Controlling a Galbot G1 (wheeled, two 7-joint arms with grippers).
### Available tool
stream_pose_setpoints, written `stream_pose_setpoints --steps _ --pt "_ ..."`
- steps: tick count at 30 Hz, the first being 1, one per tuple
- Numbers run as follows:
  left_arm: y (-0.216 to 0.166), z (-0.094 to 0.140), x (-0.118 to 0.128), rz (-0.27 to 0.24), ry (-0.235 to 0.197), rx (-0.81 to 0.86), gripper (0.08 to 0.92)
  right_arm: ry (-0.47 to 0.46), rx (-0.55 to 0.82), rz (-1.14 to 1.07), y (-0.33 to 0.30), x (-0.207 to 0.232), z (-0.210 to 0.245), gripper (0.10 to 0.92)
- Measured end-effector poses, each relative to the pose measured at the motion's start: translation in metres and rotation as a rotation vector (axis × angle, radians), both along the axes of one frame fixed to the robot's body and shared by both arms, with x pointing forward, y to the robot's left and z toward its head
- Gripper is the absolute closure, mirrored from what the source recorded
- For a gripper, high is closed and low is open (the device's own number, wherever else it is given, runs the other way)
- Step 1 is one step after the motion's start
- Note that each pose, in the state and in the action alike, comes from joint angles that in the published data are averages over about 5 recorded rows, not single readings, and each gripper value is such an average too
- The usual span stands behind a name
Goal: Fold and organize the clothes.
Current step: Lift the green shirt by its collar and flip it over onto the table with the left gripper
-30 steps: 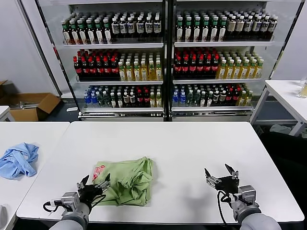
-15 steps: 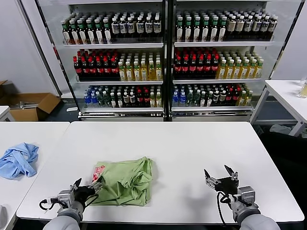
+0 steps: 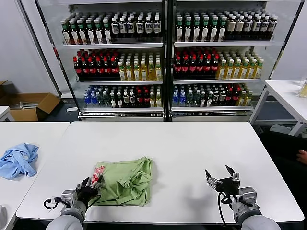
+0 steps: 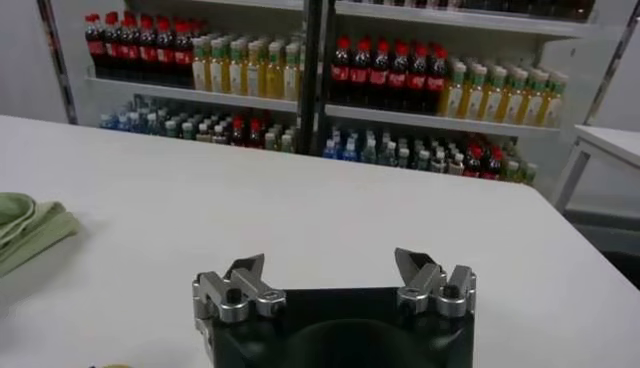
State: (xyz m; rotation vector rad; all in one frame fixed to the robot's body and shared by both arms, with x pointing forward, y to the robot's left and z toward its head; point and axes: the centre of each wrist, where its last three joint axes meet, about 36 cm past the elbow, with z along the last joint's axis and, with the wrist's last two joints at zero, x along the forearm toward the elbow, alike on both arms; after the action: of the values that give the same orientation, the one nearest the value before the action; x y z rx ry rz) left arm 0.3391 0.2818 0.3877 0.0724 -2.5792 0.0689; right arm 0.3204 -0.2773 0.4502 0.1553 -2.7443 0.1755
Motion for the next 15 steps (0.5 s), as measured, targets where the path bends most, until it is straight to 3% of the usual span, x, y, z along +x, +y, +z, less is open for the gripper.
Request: stream_pose_setpoints --steps 15 --pt "-0.0007 -0.0080 -0.0058 -0.011 -0.034 -0.070 0.880 -0.009 -0.004 -0.003 -0.0022 0.0014 0.0007 0.199"
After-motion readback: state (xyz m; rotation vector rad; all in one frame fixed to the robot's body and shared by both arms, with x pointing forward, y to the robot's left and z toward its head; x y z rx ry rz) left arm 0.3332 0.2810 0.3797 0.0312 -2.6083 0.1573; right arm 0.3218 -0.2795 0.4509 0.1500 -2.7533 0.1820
